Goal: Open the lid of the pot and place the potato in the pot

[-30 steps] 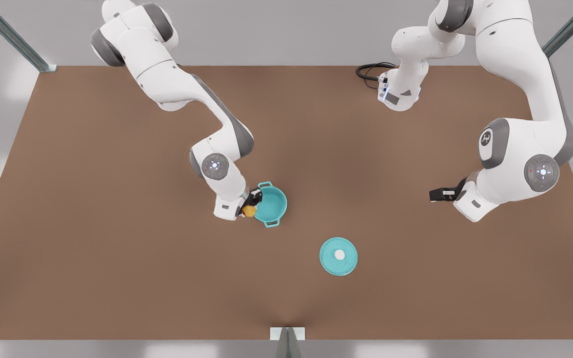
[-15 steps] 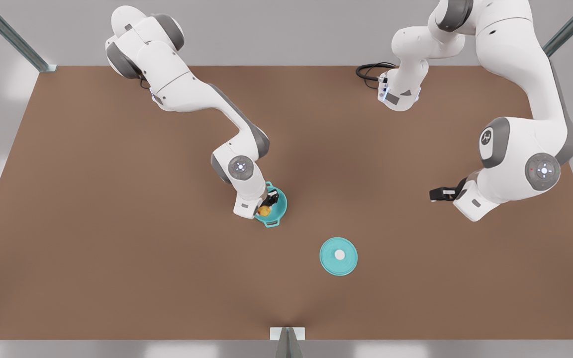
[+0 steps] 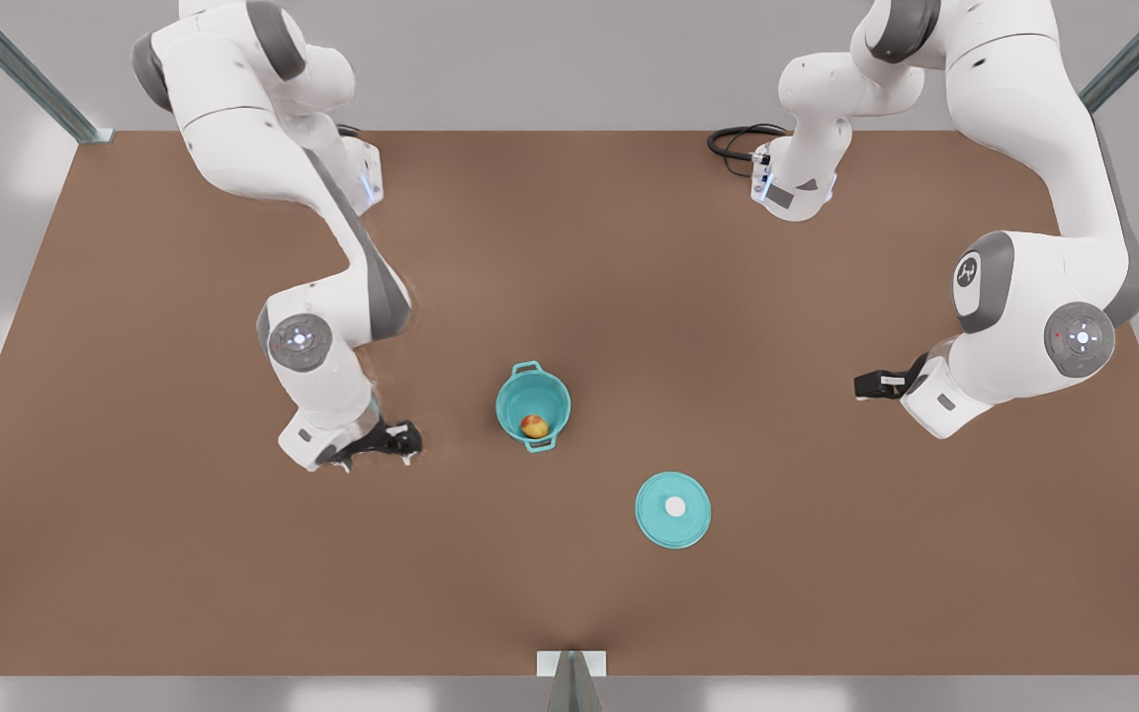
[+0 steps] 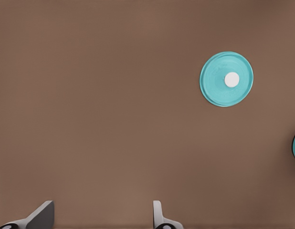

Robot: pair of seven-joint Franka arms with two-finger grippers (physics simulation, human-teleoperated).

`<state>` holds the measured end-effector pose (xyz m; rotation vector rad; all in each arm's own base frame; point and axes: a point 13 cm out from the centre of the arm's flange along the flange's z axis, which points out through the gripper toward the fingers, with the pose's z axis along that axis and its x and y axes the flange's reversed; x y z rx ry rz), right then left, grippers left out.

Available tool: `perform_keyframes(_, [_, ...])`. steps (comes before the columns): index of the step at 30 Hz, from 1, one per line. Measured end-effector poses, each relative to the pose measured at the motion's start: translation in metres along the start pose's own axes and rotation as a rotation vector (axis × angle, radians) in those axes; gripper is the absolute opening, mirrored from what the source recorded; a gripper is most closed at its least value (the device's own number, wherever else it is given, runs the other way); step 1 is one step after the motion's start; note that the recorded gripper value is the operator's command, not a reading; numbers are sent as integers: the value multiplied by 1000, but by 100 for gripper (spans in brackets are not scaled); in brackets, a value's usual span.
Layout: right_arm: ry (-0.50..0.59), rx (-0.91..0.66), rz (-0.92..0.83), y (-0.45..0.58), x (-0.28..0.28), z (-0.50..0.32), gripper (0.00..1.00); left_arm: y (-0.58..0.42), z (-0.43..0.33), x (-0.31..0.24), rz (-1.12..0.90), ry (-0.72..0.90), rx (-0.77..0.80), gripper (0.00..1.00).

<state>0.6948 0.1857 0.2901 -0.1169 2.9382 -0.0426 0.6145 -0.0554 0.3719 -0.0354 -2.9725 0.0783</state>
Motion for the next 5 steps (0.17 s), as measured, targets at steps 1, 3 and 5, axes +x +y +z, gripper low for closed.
perform_keyframes(1, [8, 40, 42, -61, -4, -16, 100, 0, 0, 0, 1, 0, 0, 100])
perform_keyframes(3, [48, 90, 79, -136, 5, -36, 100, 0, 0, 0, 3, 0, 0, 100])
perform_keyframes(5, [98, 109, 62, -159, 18, -44, 100, 0, 1, 0, 5, 1, 0, 100])
